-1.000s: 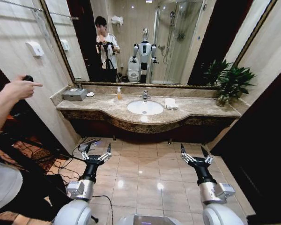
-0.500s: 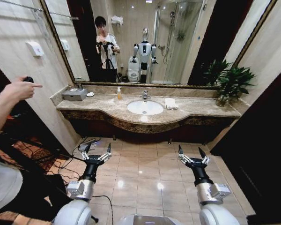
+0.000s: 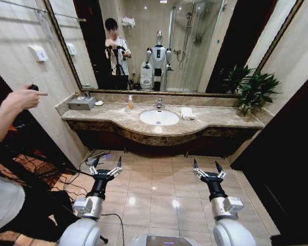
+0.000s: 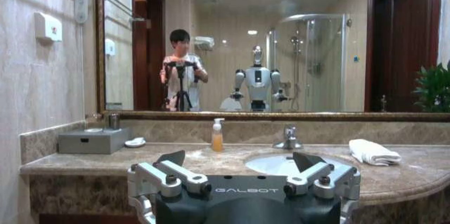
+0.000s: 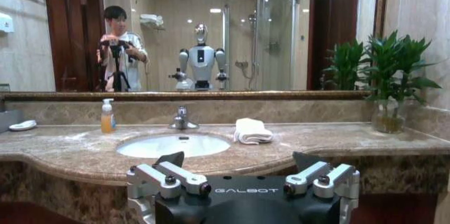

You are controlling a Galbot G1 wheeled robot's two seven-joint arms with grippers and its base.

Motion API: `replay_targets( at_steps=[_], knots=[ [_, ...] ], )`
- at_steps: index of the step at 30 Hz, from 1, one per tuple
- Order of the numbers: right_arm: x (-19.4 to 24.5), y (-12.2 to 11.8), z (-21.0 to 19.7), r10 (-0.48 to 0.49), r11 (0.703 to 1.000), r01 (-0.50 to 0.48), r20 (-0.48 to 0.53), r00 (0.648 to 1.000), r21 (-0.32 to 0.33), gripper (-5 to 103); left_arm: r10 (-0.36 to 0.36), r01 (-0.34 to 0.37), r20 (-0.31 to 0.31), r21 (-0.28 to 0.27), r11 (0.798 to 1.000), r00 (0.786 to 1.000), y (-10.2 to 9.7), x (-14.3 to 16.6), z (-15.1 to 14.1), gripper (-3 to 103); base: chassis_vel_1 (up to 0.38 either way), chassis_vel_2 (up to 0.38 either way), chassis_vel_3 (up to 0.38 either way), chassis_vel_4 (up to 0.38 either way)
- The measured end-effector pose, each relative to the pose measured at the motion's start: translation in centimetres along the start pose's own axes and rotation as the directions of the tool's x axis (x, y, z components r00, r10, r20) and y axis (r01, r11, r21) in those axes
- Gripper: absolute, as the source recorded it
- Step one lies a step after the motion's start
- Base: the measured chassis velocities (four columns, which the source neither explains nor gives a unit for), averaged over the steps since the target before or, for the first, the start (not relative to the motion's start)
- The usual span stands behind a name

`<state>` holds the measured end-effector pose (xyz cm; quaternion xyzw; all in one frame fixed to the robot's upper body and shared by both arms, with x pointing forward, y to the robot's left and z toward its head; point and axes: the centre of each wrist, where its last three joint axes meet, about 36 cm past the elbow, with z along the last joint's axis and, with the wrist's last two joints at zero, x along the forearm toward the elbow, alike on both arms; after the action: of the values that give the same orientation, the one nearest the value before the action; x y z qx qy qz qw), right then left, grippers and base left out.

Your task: Pick up the towel from the sink counter and wipe the mirror surface.

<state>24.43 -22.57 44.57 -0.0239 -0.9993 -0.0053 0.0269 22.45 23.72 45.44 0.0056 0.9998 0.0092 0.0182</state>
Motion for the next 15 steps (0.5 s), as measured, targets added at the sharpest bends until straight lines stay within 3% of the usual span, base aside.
replay_targets(
  at_steps=[7,15],
  knots=[
    [-0.20,0.32,-0.13,-0.020,1.000,0.020,0.004,1.000,-0.005,100,0.000,0.000,0.000,0.000,1.000,1.000,0.00,0.00,0.00,100,0.000,0.000,0.000,0.000],
    [-0.24,0.26,-0.23,-0.022,1.000,0.023,0.011,1.000,-0.004,100,0.000,0.000,0.000,0.000,1.000,1.000,0.00,0.00,0.00,100,-0.108,0.087,0.094,-0.102]
  ],
)
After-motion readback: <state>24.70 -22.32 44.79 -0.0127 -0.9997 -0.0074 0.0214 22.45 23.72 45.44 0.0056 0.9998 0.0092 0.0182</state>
